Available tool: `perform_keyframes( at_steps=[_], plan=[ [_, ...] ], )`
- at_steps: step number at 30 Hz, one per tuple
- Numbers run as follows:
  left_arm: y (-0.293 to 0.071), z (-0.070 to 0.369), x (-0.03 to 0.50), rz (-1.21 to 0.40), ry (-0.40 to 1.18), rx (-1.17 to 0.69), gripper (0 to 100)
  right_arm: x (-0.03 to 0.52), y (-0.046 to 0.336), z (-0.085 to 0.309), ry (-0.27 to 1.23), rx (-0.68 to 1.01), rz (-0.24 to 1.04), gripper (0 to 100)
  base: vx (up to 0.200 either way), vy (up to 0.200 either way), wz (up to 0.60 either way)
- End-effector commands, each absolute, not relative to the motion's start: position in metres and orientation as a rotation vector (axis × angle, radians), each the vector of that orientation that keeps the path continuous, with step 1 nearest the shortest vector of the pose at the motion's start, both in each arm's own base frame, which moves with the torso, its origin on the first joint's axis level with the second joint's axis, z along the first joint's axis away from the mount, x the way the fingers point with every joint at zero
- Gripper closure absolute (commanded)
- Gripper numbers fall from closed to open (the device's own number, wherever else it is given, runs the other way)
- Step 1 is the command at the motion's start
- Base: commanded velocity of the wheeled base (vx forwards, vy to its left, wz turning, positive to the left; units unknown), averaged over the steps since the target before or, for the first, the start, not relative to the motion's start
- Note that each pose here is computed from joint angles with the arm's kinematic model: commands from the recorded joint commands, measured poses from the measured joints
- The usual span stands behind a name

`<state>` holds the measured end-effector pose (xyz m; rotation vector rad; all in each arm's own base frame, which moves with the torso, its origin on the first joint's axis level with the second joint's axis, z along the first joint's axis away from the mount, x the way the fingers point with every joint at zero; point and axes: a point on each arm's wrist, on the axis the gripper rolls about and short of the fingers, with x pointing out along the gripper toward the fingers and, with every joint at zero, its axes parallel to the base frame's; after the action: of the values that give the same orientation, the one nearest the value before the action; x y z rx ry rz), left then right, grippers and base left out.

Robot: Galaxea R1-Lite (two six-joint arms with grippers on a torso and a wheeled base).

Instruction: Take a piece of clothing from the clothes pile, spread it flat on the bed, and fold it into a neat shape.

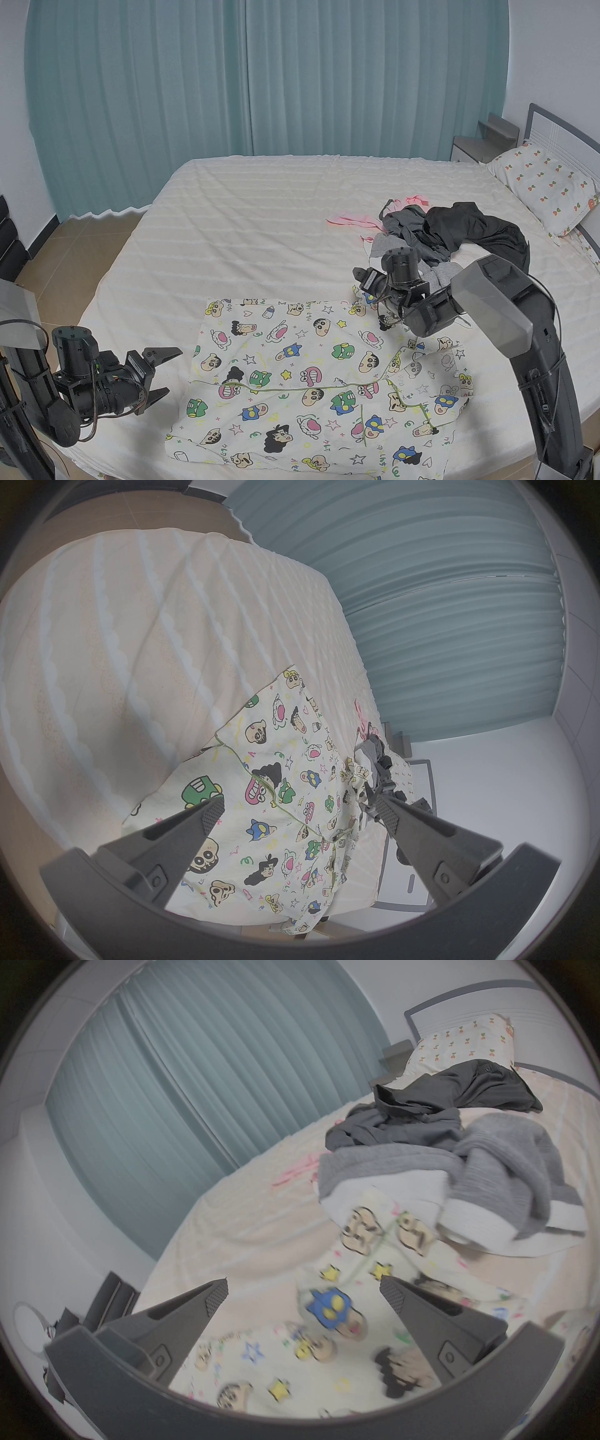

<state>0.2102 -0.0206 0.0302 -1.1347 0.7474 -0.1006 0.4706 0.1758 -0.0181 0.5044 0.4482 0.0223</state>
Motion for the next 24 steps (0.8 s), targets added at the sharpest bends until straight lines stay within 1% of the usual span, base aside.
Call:
perform_keyframes(
  at_steps=[1, 5, 13, 20, 24],
  plan=[
    [-0.022, 0.03, 0.209, -0.107, 0.756, -1.13, 0, 0.429, 0.103, 0.025, 0.491, 0.427, 0.029, 0, 0.0, 0.0, 0.0],
    [-0.023, 0.03, 0.209, -0.108, 0.757, -1.13, 0, 0.433, 0.086, 0.012, 0.511, 0.424, -0.01, 0, 0.0, 0.0, 0.0],
    [-0.023, 0.029, 0.208, -0.108, 0.763, -1.129, 0, 0.442, 0.076, -0.031, 0.577, 0.362, -0.037, 0, 0.0, 0.0, 0.0],
    [-0.024, 0.029, 0.208, -0.109, 0.765, -1.129, 0, 0.453, 0.078, -0.058, 0.607, 0.321, -0.033, 0, 0.0, 0.0, 0.0],
    [-0.024, 0.028, 0.208, -0.106, 0.769, -1.129, 0, 0.459, 0.082, -0.066, 0.612, 0.311, -0.028, 0, 0.0, 0.0, 0.0]
  ],
)
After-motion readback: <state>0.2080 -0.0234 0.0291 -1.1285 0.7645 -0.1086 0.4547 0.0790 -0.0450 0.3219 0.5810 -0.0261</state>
